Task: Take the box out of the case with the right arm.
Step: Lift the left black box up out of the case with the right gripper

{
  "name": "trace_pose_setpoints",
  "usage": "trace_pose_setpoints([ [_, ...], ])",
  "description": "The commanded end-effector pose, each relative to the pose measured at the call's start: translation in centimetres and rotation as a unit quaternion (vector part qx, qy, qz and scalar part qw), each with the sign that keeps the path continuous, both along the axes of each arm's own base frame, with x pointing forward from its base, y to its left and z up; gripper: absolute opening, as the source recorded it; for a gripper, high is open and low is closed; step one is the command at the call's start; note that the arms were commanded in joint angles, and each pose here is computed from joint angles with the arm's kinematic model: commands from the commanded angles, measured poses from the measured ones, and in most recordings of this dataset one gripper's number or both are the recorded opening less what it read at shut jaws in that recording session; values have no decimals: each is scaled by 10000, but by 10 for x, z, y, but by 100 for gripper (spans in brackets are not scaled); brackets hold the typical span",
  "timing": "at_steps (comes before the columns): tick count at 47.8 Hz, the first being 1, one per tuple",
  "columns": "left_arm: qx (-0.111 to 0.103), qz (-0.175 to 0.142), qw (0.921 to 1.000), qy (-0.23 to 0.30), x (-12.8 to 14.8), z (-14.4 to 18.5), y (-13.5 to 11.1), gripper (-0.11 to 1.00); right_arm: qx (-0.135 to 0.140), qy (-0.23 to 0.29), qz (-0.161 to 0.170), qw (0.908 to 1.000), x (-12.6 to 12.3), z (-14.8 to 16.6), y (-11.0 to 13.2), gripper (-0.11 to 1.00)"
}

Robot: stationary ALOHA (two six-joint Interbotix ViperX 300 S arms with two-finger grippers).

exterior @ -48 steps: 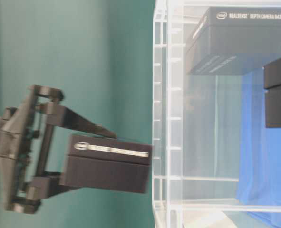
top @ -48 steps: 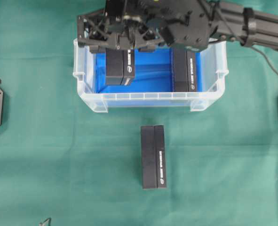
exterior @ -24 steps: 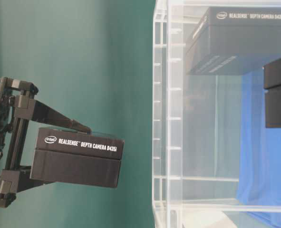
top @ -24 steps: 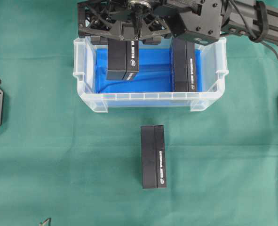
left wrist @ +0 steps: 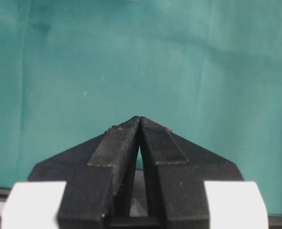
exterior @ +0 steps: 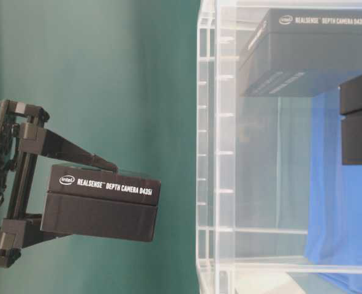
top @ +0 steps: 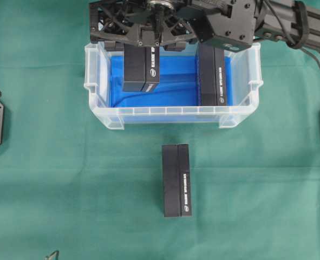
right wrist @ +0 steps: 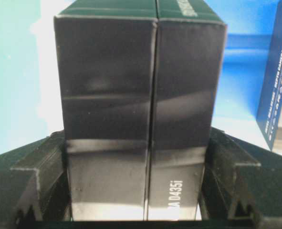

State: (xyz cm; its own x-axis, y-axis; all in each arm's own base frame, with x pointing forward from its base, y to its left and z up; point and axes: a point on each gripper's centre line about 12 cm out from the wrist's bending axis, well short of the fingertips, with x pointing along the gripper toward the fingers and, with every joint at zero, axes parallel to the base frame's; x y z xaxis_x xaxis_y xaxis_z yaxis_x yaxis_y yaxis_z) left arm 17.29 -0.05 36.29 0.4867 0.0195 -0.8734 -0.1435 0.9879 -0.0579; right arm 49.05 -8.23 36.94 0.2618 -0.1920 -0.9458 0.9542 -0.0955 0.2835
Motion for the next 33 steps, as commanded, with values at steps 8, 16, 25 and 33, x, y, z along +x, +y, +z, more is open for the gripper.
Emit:
trace_pose_setpoints([
  [8, 15, 5, 9999, -138, 1, 8, 1, 2, -95, -472, 12, 9988, -17, 41, 2, 68],
  [16, 12, 11, 9999, -131, 1, 8, 1, 2, -93, -457, 11, 9989, -17, 40, 2, 68],
  [25, 16, 13, 9999, -131, 1, 8, 1, 2, -93, -457, 11, 9989, -17, 40, 2, 68],
  [33, 16, 5, 9999, -131, 1, 8, 1, 2, -91, -450, 8, 9989, -18, 41, 2, 68],
])
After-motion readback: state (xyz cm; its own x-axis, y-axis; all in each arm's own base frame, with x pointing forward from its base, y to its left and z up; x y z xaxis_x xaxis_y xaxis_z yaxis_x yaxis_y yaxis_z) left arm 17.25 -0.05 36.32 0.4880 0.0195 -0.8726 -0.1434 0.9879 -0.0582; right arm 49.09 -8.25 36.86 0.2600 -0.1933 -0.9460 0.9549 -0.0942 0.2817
